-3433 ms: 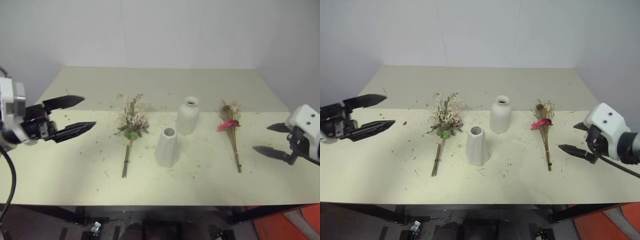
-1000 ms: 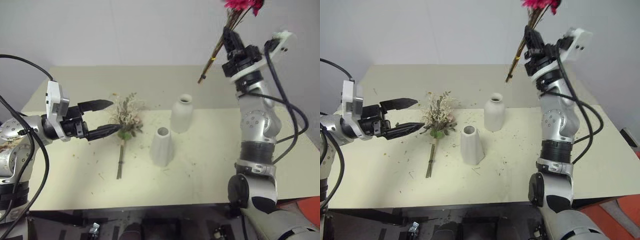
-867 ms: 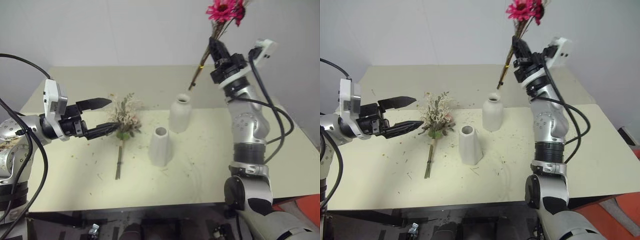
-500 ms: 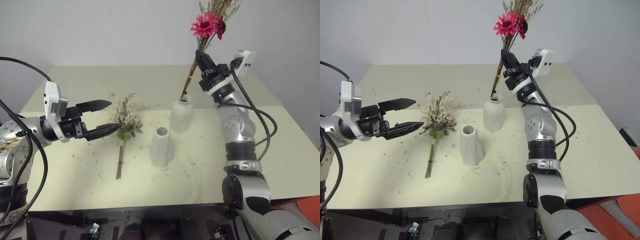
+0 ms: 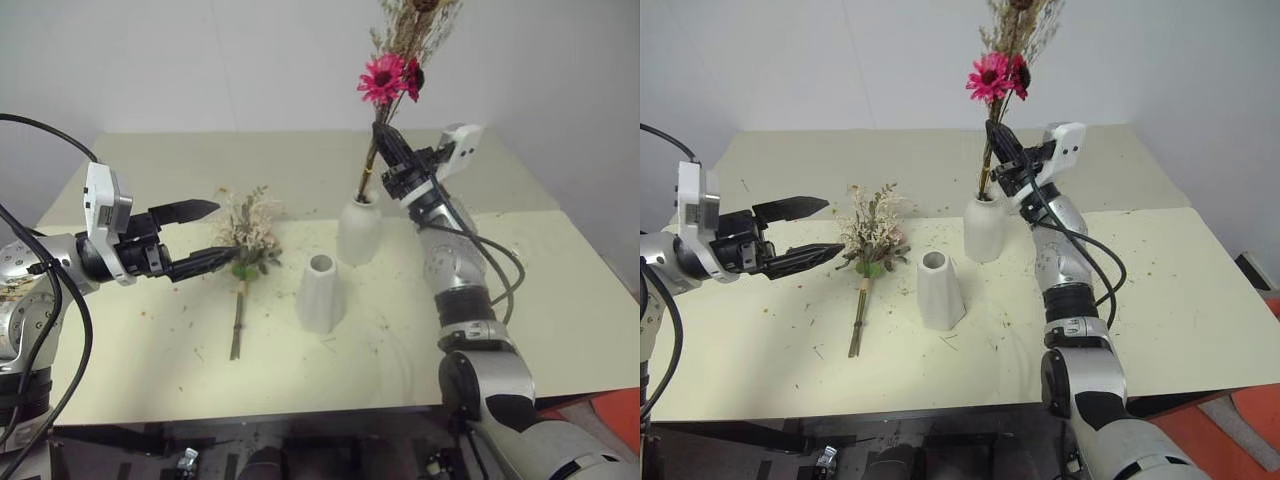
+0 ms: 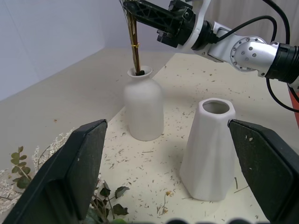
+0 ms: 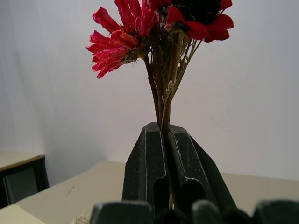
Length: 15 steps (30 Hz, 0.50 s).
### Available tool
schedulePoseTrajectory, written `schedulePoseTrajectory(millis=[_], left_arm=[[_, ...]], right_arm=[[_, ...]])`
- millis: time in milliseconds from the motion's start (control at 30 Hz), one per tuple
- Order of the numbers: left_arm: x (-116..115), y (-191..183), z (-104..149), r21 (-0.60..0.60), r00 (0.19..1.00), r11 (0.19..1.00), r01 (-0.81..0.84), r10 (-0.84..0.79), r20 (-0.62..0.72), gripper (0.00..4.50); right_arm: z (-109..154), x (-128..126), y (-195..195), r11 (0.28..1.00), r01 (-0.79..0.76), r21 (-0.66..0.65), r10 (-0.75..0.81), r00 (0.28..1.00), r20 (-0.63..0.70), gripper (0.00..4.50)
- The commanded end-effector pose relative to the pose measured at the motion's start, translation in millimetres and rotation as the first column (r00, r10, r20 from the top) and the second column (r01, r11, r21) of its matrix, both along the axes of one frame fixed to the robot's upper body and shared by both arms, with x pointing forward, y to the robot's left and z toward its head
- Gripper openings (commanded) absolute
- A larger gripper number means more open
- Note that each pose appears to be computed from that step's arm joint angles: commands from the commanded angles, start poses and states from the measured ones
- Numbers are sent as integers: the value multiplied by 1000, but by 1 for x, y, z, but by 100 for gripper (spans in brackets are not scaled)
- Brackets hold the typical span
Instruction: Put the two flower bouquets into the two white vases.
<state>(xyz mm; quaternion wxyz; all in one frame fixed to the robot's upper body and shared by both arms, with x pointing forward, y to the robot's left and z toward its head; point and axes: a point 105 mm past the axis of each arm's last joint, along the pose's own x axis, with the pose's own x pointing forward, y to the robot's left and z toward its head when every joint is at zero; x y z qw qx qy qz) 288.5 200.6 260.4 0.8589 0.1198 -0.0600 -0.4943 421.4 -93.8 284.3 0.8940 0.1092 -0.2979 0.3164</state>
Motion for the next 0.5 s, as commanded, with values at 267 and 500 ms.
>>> schedulePoseTrajectory(millis=[267,500], left_arm=[[-6,7,13,7,997,1000,-26,26,70,450],[-6,7,12,2,997,999,-34,34,73,450]], right_arm=[[-19,-4,5,997,22,-73,-19,999,43,3],[-28,-3,7,996,28,-90,-25,999,31,3]])
